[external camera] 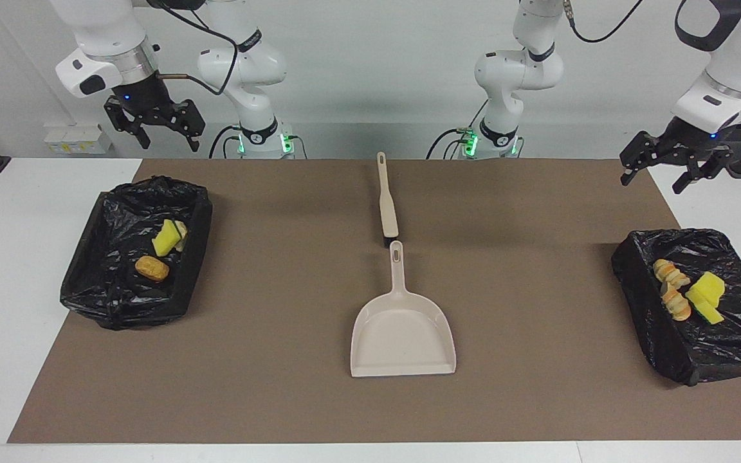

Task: Sweep and dump trash in bin

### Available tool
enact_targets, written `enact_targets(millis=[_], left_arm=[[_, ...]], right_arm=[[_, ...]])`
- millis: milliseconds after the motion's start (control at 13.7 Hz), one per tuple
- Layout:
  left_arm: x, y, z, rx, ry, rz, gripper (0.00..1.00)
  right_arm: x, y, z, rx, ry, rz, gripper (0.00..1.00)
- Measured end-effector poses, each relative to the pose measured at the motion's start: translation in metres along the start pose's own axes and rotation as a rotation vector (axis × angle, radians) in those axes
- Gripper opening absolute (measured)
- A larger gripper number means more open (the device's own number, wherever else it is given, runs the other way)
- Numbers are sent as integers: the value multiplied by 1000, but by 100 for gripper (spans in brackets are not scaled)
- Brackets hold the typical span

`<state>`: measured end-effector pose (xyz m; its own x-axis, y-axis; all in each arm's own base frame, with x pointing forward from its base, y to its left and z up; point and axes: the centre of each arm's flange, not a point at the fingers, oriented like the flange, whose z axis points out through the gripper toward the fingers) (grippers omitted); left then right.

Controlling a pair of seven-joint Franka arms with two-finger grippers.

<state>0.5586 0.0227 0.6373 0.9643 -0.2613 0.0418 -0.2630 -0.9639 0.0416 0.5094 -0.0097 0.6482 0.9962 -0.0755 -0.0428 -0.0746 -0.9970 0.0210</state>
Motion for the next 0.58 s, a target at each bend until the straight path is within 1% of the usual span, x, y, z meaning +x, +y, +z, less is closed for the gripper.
enact_targets(millis=[292,584], left_arm=[[-14,4,11,-11,-21,1,100],[-26,4,21,-12,-3,-3,100]], right_arm=[[0,0,0,0,0,0,100],[0,0,0,0,0,0,100]])
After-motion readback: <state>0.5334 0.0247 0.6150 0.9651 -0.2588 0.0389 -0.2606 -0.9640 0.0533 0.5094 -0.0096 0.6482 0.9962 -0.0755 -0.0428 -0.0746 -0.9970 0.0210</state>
